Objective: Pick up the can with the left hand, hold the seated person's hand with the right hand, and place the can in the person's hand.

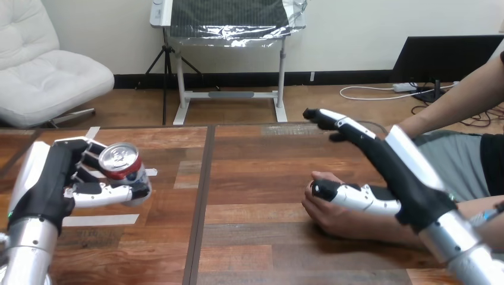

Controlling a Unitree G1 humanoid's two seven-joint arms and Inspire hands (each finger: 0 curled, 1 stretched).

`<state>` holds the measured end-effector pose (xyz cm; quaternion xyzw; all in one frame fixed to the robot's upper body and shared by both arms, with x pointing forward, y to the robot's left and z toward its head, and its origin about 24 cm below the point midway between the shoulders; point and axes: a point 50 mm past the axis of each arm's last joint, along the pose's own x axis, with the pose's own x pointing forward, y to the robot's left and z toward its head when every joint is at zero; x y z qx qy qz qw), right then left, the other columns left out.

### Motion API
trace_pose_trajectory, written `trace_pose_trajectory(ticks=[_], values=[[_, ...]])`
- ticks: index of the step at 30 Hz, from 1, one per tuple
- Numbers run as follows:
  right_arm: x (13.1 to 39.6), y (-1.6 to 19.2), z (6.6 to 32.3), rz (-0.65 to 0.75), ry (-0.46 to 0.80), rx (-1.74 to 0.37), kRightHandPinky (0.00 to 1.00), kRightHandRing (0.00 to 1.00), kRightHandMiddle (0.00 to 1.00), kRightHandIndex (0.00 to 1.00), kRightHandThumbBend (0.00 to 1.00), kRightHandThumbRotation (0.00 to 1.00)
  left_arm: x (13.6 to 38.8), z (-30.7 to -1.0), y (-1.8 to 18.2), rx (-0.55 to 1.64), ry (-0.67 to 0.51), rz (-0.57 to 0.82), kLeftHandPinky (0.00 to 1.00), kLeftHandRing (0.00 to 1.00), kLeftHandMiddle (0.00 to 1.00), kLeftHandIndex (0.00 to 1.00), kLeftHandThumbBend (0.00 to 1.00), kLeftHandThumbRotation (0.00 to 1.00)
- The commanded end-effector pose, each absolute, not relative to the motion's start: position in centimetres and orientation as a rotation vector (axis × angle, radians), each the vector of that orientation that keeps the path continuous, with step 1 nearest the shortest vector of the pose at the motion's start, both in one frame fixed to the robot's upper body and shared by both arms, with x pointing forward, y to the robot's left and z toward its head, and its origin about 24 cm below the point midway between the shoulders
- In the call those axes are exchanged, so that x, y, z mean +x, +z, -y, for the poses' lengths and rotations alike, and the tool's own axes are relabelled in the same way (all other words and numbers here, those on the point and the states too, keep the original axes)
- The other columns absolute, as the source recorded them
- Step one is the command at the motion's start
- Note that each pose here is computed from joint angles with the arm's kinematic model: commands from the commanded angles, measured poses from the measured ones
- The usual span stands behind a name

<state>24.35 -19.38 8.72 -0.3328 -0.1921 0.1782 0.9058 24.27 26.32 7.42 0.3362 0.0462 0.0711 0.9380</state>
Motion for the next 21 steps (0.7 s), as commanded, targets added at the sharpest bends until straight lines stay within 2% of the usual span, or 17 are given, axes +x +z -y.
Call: trace_pose_trajectory(ticks=[1, 13, 21], values=[[26.2, 11.1, 20.2, 0.478, 0.322, -0.755, 0.83, 0.89, 0.9, 0.88, 0.93, 0.83, 25.6, -24.6, 10.4, 0.67, 0.118, 0.046, 0.26, 0.31, 0.37, 0.43, 0.72, 0.0], [27.6, 11.9, 21.6, 0.453, 0.308, -0.887, 0.83, 0.89, 0.9, 0.9, 0.92, 0.77, 25.7, -23.6, 10.9, 0.67, 0.082, 0.052, 0.26, 0.3, 0.36, 0.42, 0.73, 0.0], [28.5, 12.3, 22.4, 0.411, 0.326, -0.963, 0.84, 0.9, 0.91, 0.91, 0.98, 0.68, 25.8, -23.1, 11.1, 0.657, 0.049, 0.059, 0.25, 0.3, 0.36, 0.42, 0.71, 0.0]])
